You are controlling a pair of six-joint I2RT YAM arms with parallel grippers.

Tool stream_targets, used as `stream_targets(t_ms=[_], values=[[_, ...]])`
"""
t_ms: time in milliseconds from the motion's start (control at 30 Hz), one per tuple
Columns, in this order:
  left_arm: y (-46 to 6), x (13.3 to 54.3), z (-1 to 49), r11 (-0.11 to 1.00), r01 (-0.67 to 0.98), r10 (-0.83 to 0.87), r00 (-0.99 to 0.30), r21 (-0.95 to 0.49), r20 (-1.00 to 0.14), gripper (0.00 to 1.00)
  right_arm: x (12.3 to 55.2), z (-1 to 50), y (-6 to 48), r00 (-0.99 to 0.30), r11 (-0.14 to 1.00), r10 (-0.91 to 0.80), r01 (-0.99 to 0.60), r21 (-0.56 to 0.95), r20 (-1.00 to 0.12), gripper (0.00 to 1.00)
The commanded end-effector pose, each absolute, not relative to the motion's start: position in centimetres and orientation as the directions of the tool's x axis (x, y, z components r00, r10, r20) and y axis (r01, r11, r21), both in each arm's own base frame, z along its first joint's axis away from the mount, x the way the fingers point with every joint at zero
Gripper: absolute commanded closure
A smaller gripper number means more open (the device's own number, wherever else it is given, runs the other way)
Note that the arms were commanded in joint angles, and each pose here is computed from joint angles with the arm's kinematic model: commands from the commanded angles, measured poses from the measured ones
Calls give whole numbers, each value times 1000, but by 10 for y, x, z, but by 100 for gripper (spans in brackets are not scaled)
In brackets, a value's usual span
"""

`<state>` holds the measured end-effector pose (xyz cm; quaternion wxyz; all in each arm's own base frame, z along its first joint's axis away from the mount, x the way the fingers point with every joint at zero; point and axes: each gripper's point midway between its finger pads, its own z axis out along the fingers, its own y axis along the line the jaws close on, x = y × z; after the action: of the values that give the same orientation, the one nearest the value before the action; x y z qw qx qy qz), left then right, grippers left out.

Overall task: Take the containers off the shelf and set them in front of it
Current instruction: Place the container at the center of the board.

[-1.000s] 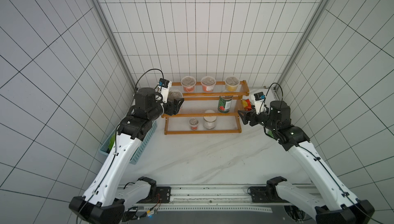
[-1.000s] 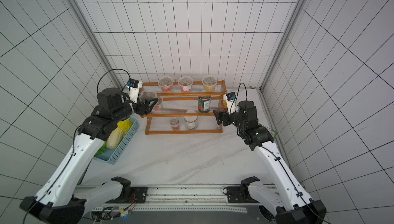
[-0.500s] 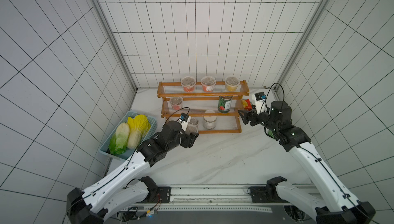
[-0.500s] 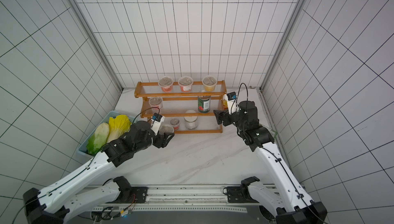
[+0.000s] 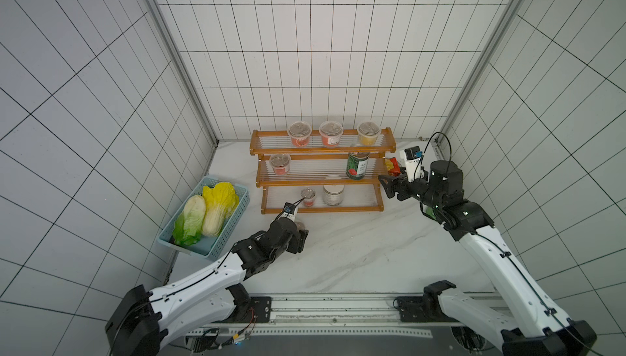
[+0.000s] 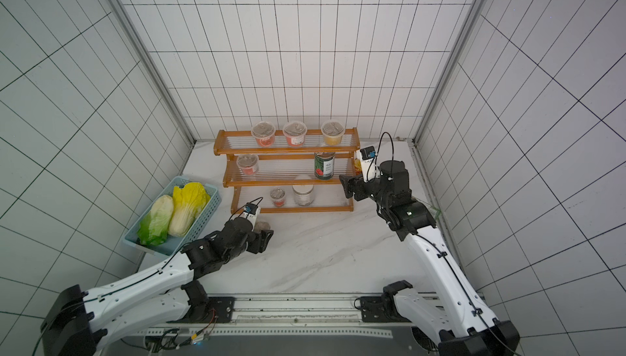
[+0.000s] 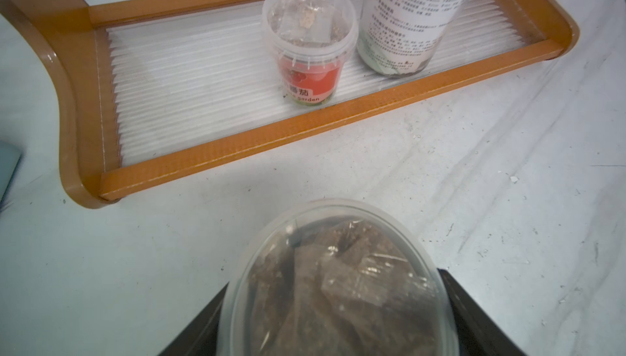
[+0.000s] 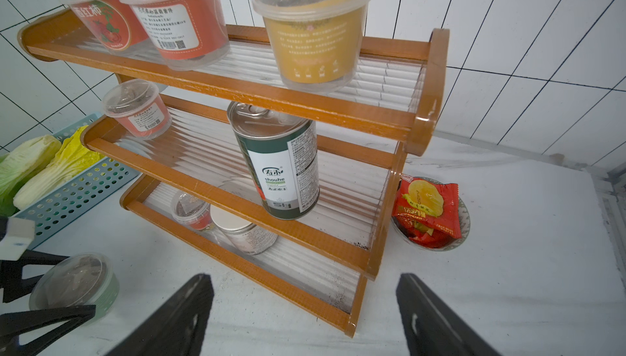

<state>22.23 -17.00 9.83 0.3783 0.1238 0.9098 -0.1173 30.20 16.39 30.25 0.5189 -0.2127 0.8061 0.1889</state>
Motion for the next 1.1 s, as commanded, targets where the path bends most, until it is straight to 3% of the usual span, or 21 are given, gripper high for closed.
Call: stream_targets(t_ms=[0,400,667,1067], values=[[-168,233,101,957,249,51,-651,-150,-758,37,305,302,163,-375,841,-142,-533,88,-916,12],[-157,240,69,984,114,-20,-683,-134,-730,38,309,301,159,-370,856,-156,-513,61,-916,11],[-158,240,57,985,109,-21,-696,-134,-718,37,309,298,158,-372,859,-162,-509,55,-914,11],[-157,240,62,985,108,-23,-689,-134,-725,25,309,299,157,-365,861,-166,-507,46,-916,11]])
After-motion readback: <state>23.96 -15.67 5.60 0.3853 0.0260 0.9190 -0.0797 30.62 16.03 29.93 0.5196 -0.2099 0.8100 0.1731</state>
